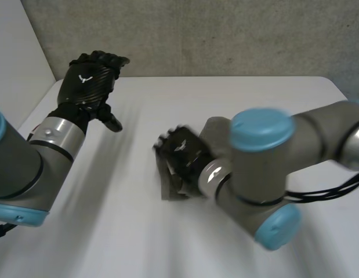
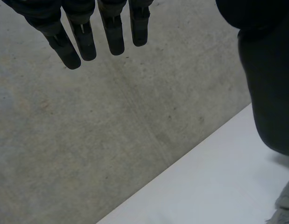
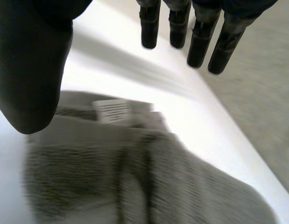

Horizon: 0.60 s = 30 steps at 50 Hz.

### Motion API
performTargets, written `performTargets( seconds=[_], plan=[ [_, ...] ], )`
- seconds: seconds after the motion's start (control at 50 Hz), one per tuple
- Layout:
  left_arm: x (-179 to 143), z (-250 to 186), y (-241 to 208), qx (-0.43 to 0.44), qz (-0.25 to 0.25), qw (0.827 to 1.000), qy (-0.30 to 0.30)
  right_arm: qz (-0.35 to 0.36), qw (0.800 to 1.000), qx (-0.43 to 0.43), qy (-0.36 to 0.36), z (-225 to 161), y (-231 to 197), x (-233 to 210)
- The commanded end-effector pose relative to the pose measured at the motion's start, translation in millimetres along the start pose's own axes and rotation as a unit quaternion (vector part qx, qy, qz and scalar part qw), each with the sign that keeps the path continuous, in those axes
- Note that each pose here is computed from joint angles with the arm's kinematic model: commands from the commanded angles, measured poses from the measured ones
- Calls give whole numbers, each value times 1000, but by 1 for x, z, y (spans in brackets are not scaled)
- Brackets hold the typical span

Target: Fold the towel.

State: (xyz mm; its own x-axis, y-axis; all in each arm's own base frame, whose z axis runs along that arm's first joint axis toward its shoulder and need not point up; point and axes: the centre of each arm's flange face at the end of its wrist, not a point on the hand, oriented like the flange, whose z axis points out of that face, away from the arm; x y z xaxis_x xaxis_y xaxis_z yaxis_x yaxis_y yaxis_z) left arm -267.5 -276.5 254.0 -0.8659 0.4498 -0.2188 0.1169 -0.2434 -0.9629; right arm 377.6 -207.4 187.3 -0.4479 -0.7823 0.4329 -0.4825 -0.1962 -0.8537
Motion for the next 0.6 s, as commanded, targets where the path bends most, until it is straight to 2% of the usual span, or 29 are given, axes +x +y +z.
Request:
performTargets(
  seconds=[0.02,0.14,0.26,0.42,0.6],
  plan=[
    [27,3,4,-6,-5,1000,23,120,989,32,78,-34,-21,60],
    [56,6,13,-14,-11,999,47,140,984,9,108,-41,-5,81],
    [72,5,17,-24,-13,998,48,149,982,-17,118,-39,14,85],
    [71,1,24,-37,-12,998,46,132,985,-38,101,-21,37,73],
    [68,-12,40,-67,-11,997,45,111,989,-37,92,-2,41,70]
  ],
)
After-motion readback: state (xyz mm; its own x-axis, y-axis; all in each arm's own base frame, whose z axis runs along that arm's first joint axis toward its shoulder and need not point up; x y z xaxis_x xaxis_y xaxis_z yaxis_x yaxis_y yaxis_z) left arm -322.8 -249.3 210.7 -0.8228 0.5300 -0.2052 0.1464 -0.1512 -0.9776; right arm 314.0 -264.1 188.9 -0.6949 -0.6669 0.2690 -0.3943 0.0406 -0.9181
